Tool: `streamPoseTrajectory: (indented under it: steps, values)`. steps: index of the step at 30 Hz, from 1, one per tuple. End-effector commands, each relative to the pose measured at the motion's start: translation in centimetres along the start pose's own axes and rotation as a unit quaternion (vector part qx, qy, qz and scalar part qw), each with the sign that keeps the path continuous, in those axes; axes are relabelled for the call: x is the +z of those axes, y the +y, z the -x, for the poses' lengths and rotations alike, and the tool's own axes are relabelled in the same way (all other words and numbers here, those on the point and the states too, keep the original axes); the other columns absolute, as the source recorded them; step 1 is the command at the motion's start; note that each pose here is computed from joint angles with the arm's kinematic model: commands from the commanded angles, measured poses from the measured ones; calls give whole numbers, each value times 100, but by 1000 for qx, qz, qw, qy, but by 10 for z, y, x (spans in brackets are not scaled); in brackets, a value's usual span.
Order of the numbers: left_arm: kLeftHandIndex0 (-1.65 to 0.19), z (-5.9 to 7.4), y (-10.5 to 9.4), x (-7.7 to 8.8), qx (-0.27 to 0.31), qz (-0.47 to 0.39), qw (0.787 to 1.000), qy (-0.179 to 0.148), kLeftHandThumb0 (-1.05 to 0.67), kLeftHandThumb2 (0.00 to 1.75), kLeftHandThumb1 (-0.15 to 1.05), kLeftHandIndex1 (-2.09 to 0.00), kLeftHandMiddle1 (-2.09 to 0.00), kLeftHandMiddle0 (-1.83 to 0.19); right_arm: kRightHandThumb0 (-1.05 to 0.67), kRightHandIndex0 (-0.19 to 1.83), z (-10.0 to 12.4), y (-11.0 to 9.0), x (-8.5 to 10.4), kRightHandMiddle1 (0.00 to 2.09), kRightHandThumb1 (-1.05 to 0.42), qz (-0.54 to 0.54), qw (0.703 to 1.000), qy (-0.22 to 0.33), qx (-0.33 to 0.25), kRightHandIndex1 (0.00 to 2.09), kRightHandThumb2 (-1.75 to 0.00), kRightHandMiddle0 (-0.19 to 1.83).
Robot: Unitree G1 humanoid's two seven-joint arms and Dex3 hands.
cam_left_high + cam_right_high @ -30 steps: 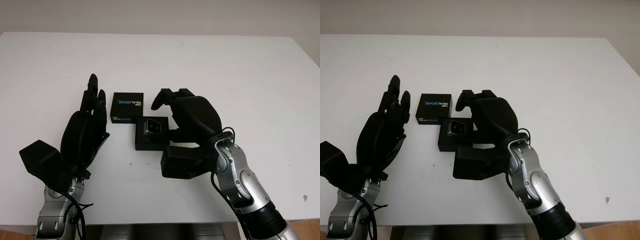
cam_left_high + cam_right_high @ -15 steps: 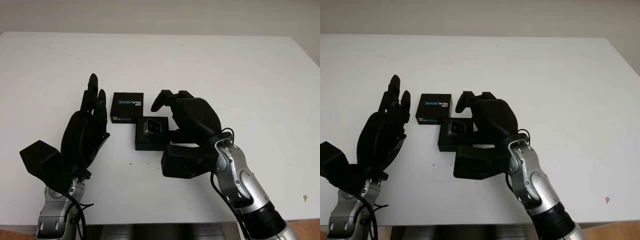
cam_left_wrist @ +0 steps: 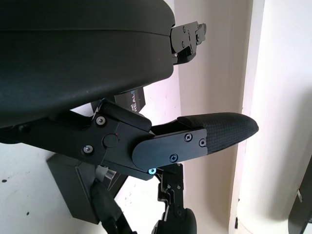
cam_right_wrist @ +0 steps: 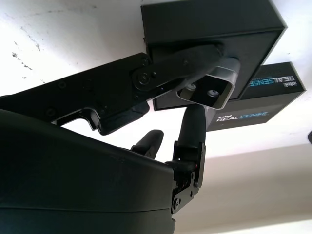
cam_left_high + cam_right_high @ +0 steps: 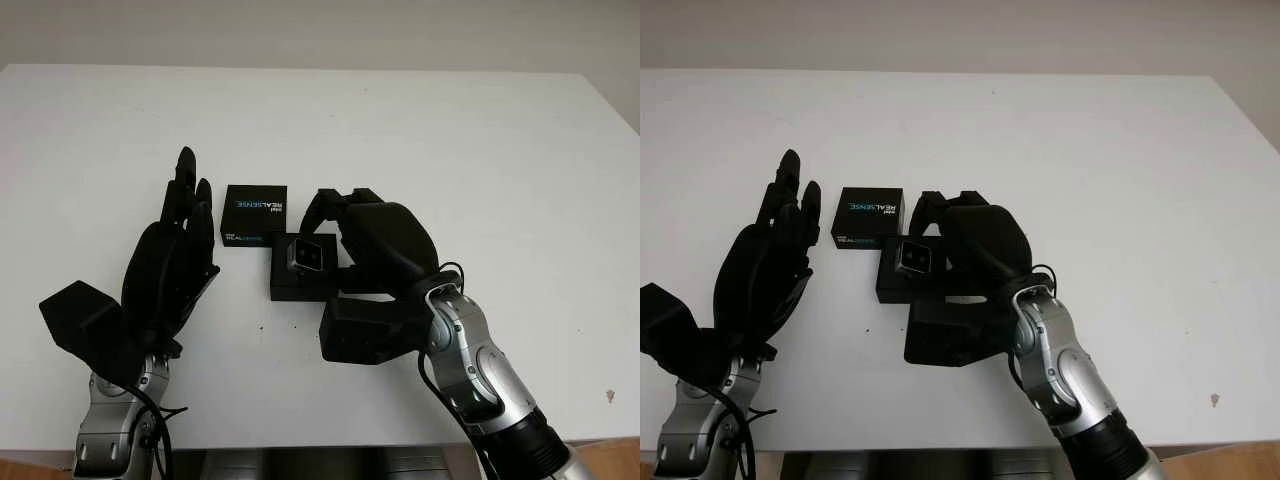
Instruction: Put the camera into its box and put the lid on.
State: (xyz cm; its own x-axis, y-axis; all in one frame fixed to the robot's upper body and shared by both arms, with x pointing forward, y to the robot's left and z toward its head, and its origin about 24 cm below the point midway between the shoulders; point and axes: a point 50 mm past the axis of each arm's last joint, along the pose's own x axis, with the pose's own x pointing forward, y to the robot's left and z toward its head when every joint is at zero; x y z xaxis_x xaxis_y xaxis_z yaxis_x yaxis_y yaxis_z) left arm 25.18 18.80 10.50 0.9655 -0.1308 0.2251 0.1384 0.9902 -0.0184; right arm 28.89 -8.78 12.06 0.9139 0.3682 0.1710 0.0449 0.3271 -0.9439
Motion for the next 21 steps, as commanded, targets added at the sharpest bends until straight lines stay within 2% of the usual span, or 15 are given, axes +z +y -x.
streamPoseTrajectory:
  steps: [1, 7, 12, 21]
  values:
    - [19, 2, -1, 2, 1, -2, 1000, -6, -81, 63, 105, 0, 0, 19, -59, 26, 1, 5, -1, 144, -93, 16, 1000, -8, -12, 77, -6, 31]
    - [19, 3, -1, 1, 1, -1, 1000, -6, -81, 62, 105, 0, 0, 19, -45, 26, 0, 13, -4, 151, -100, 50, 998, -17, -43, 87, -6, 35]
    - [19, 3, -1, 1, -1, -2, 1000, -6, -81, 63, 105, 0, 0, 19, -42, 23, -1, 15, -7, 161, -105, 61, 997, -16, -53, 94, -8, 33]
    - [19, 3, -1, 0, 1, -2, 1000, -4, -82, 63, 105, 0, 0, 19, -41, 23, -1, 16, -7, 164, -103, 26, 998, -21, -59, 100, -6, 34]
